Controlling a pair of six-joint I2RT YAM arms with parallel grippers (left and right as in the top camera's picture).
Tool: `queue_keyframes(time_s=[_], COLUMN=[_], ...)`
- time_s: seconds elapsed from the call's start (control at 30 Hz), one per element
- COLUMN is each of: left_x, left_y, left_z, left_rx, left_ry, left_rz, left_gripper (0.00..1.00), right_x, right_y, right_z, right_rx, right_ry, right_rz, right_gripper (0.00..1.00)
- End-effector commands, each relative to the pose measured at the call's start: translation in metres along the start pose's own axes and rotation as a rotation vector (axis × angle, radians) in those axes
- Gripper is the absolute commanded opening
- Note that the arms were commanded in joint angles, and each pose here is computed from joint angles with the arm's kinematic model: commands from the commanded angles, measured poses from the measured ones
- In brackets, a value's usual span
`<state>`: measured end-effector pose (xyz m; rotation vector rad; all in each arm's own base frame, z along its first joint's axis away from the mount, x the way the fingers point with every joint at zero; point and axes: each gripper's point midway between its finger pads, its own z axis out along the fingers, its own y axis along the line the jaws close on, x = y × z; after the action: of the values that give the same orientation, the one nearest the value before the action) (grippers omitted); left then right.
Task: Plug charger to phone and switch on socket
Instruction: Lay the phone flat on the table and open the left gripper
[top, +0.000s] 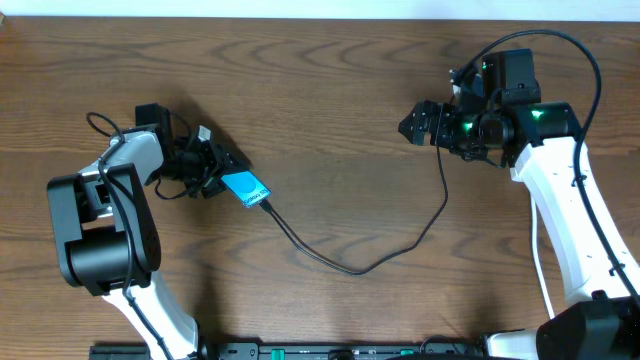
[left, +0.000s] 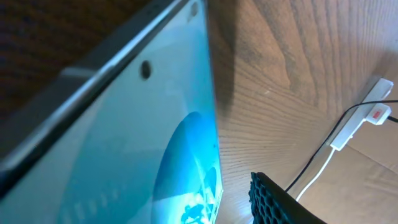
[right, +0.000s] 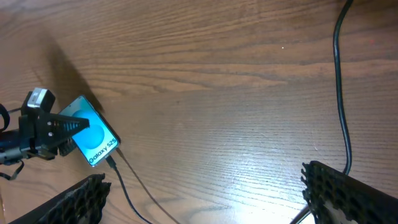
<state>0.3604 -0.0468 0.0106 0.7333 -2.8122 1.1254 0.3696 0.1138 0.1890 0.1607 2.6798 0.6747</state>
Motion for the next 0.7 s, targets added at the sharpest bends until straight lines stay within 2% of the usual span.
queue_keyframes(time_s=[0.0, 0.17, 0.67], left_x=[-0.001, 0.001, 0.004], left_y=[0.031, 0.039, 0.043], left_z=[0.003, 0.002, 0.001], left_rx=[-0.148, -0.194, -0.215], left_ry=[-0.015, -0.012, -0.004], left_rz=[-0.005, -0.017, -0.028], left_gripper=[0.52, 0.56, 0.56], right_x=[-0.002, -0.003, -0.003], right_y=[0.005, 0.006, 0.006], right_z=[-0.007, -0.007, -0.007], right_rx=[-0.008, -0.008, -0.008], right_ry=[-0.02, -0.021, -0.021], right_rz=[-0.033, -0.033, -0.033], right_gripper=[0.99, 0.99, 0.99])
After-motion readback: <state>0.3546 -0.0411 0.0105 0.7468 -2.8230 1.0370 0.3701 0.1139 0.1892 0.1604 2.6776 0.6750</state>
